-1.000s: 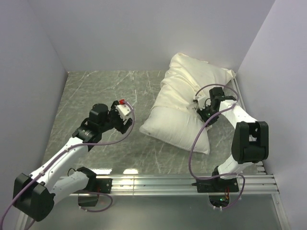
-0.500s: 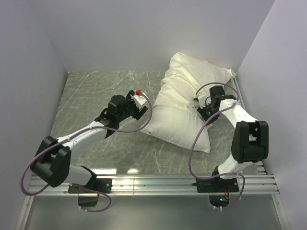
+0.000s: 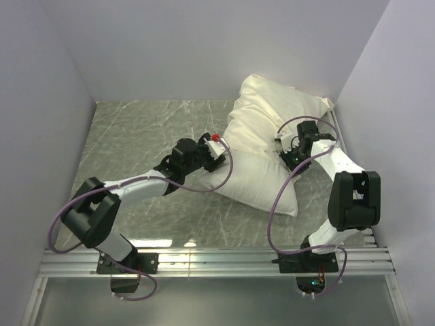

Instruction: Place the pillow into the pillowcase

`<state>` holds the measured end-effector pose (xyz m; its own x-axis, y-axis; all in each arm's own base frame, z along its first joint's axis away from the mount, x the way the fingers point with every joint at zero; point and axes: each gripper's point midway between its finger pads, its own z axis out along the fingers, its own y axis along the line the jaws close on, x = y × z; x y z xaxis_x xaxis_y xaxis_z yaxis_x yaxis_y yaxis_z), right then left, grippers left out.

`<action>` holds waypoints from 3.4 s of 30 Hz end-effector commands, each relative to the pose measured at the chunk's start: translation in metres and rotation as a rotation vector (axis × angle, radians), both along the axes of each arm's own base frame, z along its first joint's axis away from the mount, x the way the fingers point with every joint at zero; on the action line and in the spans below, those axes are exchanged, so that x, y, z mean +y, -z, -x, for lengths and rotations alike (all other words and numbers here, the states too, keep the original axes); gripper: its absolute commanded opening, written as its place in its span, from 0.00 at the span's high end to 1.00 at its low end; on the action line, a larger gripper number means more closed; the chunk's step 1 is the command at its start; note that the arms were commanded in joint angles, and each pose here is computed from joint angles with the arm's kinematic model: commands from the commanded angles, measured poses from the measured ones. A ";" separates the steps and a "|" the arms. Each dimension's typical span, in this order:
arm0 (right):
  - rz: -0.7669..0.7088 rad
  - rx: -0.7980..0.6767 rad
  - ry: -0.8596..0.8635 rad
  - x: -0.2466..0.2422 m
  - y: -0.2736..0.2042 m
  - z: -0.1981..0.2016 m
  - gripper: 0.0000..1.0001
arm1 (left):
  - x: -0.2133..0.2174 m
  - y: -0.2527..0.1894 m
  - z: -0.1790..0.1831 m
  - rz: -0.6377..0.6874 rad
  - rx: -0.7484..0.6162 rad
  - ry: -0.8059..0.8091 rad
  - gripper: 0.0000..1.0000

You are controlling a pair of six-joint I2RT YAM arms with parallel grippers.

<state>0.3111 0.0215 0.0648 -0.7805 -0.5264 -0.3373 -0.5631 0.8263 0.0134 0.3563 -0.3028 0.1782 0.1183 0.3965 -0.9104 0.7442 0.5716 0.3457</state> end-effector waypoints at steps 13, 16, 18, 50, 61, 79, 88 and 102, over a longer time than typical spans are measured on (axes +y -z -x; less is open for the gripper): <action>0.004 -0.084 -0.015 -0.007 -0.008 -0.027 1.00 | -0.001 -0.030 -0.063 0.005 -0.227 -0.205 0.47; 0.004 -0.087 -0.020 -0.007 -0.009 -0.029 1.00 | -0.001 -0.039 -0.047 0.003 -0.226 -0.144 0.45; -0.002 -0.088 -0.021 -0.006 -0.010 -0.030 1.00 | -0.002 -0.042 -0.040 0.007 -0.212 -0.118 0.43; -0.032 -0.104 0.003 -0.009 -0.019 -0.027 1.00 | -0.076 -0.090 0.045 -0.055 -0.369 0.258 0.21; -0.028 -0.091 0.007 -0.014 -0.016 -0.021 1.00 | -0.094 -0.064 0.005 -0.113 -0.409 0.146 0.20; -0.036 -0.098 0.018 -0.023 -0.017 -0.020 1.00 | -0.028 -0.012 -0.068 -0.219 -0.287 -0.076 0.27; -0.047 -0.091 0.016 -0.023 -0.016 -0.014 1.00 | -0.003 0.050 -0.043 -0.241 -0.098 -0.079 0.29; -0.240 -0.071 -0.058 0.014 -0.034 0.011 1.00 | 0.000 0.093 -0.030 -0.102 0.375 -0.071 0.84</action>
<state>0.3075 0.0158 0.0793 -0.7587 -0.4813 -0.4390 -0.5718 0.8149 0.0949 0.4100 -0.2806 0.0922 -0.1211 0.5436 -0.8305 0.7128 0.6299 0.3084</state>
